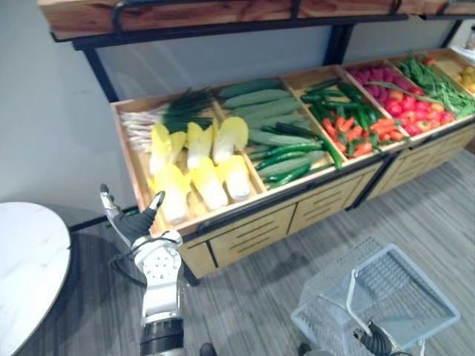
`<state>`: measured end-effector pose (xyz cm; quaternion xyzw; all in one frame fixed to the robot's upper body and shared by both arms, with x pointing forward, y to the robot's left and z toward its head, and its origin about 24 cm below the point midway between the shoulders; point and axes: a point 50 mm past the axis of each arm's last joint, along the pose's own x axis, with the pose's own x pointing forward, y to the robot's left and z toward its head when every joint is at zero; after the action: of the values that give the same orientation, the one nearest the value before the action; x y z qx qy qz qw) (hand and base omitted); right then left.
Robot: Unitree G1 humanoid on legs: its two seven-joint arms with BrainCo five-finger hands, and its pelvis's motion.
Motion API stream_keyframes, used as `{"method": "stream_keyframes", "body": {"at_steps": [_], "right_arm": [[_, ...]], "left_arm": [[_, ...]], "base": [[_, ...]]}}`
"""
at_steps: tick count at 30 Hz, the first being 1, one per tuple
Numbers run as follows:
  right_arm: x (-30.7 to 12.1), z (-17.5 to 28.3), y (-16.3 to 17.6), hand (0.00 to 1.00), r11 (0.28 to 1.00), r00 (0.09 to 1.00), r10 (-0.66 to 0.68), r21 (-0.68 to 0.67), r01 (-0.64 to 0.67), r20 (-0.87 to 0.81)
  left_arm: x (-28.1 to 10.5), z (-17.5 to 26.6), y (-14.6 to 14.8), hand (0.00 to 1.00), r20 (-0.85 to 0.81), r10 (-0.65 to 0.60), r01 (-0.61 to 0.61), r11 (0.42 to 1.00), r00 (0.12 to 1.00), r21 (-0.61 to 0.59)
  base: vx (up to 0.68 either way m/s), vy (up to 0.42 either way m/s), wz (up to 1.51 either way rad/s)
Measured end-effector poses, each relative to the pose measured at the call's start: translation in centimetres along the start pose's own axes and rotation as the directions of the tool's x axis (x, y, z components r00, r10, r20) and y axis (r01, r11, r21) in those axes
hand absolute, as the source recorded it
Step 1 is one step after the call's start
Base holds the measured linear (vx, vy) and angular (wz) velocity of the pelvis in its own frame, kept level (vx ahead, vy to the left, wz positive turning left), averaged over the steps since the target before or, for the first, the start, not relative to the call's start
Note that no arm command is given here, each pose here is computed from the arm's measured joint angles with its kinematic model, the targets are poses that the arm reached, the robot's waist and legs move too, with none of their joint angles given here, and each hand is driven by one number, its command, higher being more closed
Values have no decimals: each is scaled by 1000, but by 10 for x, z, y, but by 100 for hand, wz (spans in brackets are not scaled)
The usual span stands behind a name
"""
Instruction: Pick vegetable in the basket
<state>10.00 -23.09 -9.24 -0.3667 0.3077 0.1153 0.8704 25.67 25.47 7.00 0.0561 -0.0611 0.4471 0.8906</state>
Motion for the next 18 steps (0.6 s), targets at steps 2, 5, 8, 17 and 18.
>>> {"method": "stream_keyframes", "body": {"at_steps": [2, 5, 8, 17, 18], "right_arm": [[1, 5, -1, 100, 1000, 1000, 6, -11, -6, 22], [6, 14, -1, 100, 1000, 998, 21, -23, -20, 62], [11, 22, -4, 100, 999, 995, 18, -34, -14, 95], [16, 28, -12, 100, 997, 992, 18, -71, -9, 125], [17, 29, -13, 100, 997, 991, 22, -81, -11, 132]], "left_arm": [[10, -4, 3, 0, -12, 22, -21, 999, 1000, 33], [28, -7, 7, 0, -42, 73, -71, 996, 996, 46], [45, -11, 10, 0, -77, 114, -109, 992, 991, 67], [76, -30, 27, 0, -299, 206, -226, 974, 932, -32], [82, -29, 28, 0, -310, 209, -231, 972, 927, -36]], "base": [[2, -11, -37], [7, -16, -29], [16, -10, -26], [28, -11, -10], [-23, -6, -7]]}}
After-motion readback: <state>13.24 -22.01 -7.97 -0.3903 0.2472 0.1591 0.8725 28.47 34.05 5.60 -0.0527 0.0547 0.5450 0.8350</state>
